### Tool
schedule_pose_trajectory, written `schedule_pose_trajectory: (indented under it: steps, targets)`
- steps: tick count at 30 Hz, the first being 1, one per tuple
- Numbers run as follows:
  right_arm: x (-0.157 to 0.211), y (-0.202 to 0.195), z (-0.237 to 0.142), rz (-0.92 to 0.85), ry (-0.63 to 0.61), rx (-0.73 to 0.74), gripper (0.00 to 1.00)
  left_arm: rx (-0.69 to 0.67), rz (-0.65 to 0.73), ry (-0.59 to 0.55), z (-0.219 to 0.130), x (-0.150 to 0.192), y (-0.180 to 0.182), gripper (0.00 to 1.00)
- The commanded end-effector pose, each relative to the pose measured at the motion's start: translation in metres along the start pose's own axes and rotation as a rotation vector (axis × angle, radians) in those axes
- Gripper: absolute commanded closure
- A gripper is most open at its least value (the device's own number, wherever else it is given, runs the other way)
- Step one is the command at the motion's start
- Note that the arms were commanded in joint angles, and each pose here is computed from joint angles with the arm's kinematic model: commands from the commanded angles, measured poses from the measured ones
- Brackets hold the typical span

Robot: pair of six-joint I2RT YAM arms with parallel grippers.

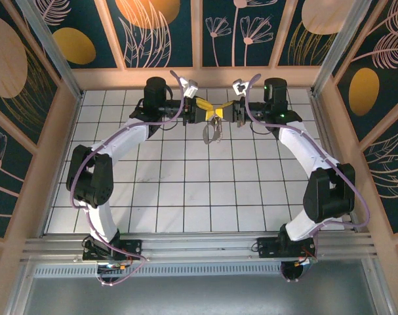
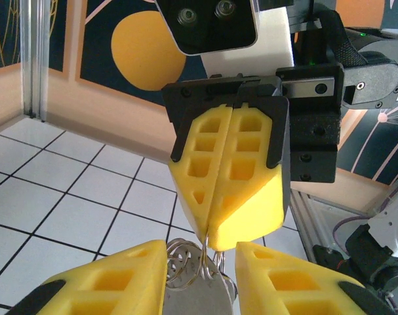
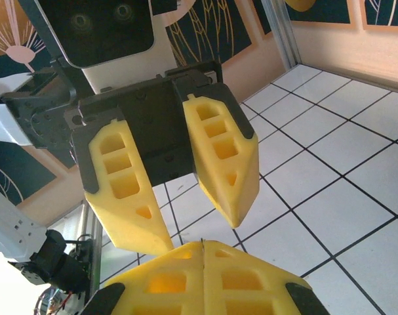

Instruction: Put the keys on the keyring

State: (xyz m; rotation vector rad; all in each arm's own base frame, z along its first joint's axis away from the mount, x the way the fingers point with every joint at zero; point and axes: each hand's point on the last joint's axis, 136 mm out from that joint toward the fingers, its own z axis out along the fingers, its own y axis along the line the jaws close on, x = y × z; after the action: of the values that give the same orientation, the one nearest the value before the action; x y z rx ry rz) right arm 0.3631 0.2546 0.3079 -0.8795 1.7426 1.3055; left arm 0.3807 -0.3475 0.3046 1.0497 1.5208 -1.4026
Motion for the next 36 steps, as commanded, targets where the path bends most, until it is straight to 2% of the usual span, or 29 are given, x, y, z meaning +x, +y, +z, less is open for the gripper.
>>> schedule_pose_trajectory:
  steps: [1, 7, 13, 20, 23, 31, 33, 36]
  targets:
    - [-0.019, 0.018, 0.000, -0.083, -0.032, -0.057, 1.00, 0.043, 0.029, -0.026, -0.001, -0.013, -0.004, 0.68]
    - [-0.020, 0.019, 0.002, -0.085, -0.038, -0.065, 1.00, 0.070, 0.026, -0.024, 0.002, -0.011, -0.008, 0.71]
    - [-0.019, 0.018, 0.003, -0.077, -0.046, -0.064, 1.00, 0.105, 0.034, -0.018, 0.005, -0.009, -0.016, 0.88]
    - [-0.020, 0.014, 0.005, -0.061, -0.059, -0.053, 1.00, 0.134, 0.051, -0.019, 0.006, -0.005, -0.029, 0.90]
    - [-0.020, 0.011, 0.005, -0.049, -0.067, -0.053, 1.00, 0.139, 0.062, -0.024, 0.004, -0.005, -0.034, 1.00]
    - [-0.020, 0.006, 0.006, -0.002, -0.103, -0.065, 1.00, 0.155, 0.077, -0.041, 0.001, -0.007, -0.045, 1.00]
    - [-0.022, 0.007, 0.004, 0.007, -0.122, -0.073, 1.00, 0.152, 0.077, -0.045, 0.000, -0.008, -0.046, 0.89]
    - [-0.025, 0.010, 0.001, 0.012, -0.142, -0.086, 1.00, 0.148, 0.084, -0.054, -0.002, -0.009, -0.048, 0.85]
